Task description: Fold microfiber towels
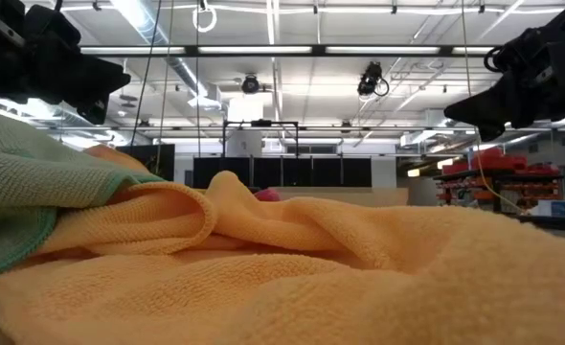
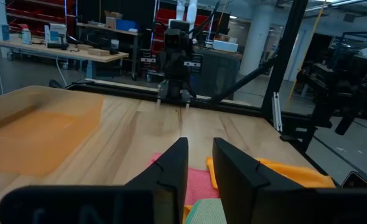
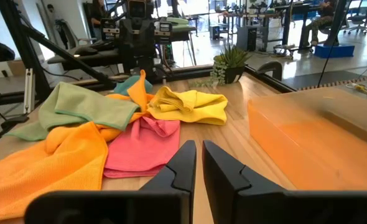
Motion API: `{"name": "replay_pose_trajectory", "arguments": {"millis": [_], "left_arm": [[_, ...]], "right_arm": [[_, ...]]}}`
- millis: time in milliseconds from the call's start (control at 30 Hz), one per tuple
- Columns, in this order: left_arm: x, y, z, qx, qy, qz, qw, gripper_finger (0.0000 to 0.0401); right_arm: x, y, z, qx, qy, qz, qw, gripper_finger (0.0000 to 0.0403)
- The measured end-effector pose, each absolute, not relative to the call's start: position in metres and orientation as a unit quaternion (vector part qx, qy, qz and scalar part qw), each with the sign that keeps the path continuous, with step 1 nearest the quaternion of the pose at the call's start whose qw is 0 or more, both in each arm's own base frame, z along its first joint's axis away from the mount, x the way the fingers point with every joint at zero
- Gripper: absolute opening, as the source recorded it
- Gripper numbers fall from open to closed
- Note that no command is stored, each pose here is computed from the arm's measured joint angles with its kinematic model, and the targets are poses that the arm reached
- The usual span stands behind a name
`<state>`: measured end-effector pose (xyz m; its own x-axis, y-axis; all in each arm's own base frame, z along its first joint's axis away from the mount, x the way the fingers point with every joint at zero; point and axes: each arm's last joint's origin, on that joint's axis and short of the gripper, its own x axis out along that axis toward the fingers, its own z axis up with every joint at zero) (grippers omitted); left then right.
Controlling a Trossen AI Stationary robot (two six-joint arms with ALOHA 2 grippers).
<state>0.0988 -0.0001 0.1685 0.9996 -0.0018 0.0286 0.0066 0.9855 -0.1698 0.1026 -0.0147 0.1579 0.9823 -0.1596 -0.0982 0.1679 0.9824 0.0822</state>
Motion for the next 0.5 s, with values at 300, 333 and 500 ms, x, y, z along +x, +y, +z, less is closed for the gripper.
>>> {"name": "replay_pose_trajectory", "arguments": {"millis": [300,333,500], "left_arm": [[0.0988,-0.0001,0.1686,-0.085,-0.014,-0.002,0.996,0.0089],[0.0988,-0.0001,0.1685,-0.086,-0.014,-0.002,0.996,0.0089],[0.0988,-0.0001,0.1691,-0.086,-0.017,-0.002,0.996,0.0090]], "right_arm": [[0.1026,-0.0147,0.1579,0.045,0.046,-0.082,0.995,0.0037],[0.1026,-0.0147,0.1579,0.045,0.046,-0.082,0.995,0.0037],[0.1026,-0.0147,0.1579,0.045,0.046,-0.082,0.995,0.0037]]}}
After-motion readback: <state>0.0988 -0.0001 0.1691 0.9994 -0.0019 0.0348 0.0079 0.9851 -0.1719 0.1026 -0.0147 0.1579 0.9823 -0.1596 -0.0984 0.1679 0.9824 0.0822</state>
